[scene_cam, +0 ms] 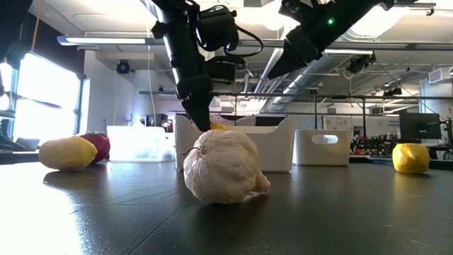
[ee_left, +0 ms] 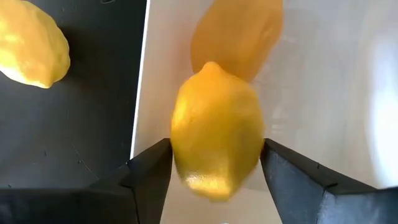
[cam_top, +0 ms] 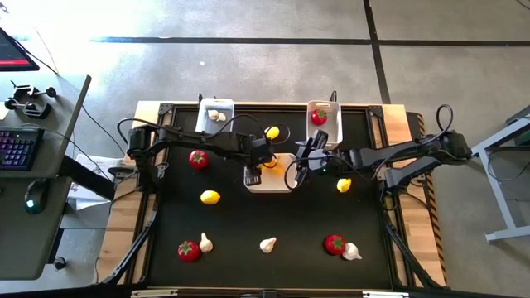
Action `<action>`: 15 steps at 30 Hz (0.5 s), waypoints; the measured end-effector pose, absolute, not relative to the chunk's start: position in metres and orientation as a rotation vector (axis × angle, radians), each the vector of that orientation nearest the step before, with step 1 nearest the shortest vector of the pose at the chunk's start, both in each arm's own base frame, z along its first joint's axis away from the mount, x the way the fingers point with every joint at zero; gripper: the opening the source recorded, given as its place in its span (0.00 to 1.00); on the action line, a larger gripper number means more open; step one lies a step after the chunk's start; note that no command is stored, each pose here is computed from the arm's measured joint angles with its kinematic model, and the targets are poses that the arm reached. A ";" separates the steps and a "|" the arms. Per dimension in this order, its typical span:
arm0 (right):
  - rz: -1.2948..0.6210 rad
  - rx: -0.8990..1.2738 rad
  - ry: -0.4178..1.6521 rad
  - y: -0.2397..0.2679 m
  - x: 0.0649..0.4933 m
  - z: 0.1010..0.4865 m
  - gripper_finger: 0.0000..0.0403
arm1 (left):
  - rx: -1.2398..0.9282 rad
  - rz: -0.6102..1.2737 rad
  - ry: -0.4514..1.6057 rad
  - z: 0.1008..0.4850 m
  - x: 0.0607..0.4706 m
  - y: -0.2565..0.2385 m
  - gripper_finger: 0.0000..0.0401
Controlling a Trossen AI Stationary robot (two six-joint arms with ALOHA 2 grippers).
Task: Sort produce into baskets
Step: Put the yellow lemon into the white bin, then put the red tomato into the gray bin
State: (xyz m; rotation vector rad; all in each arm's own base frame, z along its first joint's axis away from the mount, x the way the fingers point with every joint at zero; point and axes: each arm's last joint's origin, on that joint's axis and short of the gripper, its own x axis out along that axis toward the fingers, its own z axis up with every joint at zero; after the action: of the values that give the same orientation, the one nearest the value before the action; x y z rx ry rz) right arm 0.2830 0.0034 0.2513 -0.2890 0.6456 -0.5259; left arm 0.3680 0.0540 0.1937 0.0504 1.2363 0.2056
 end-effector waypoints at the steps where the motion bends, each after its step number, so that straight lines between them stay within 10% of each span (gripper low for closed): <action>1: -0.526 -0.289 0.646 0.003 0.283 0.251 0.55 | 0.049 0.206 1.237 0.194 0.368 0.054 0.58; 15: -0.516 -0.264 0.655 0.004 0.282 0.250 0.55 | 0.162 0.204 1.188 0.212 0.363 0.054 0.55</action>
State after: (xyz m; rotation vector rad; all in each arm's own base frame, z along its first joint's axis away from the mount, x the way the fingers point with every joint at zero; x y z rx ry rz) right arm 0.2824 0.0037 0.2499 -0.2642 0.6550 -0.5156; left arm 0.3633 0.0538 0.2124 0.1616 1.1884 0.2041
